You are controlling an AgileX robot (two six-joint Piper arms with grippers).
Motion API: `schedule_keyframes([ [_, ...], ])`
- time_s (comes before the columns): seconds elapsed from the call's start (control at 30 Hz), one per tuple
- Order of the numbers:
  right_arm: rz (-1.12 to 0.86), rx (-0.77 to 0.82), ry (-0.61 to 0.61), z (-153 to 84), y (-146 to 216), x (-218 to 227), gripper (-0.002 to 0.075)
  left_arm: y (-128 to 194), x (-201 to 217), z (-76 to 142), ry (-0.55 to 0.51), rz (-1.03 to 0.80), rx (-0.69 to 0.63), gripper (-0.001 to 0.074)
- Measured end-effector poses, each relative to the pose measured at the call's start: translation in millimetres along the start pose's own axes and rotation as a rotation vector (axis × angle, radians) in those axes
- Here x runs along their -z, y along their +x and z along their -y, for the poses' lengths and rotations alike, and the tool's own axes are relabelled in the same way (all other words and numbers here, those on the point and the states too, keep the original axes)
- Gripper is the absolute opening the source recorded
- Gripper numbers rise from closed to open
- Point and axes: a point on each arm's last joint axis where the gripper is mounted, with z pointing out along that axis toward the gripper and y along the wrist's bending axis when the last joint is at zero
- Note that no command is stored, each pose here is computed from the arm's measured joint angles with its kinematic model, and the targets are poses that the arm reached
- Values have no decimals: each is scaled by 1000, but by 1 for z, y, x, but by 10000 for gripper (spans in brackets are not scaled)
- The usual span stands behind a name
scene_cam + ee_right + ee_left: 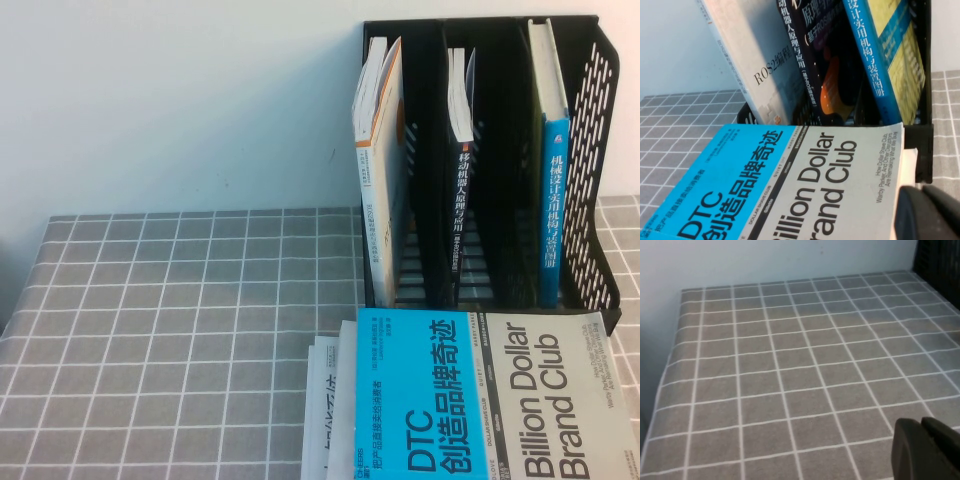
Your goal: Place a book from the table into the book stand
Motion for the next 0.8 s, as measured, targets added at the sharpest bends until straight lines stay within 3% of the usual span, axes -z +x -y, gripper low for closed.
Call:
schedule_keyframes([
  [0.43, -1, 0, 0, 0, 0, 0, -5, 0, 1, -11, -212, 12, 109, -3],
  [0.8, -1, 0, 0, 0, 0, 0, -5, 0, 2, -12, -231, 0, 40, -3],
])
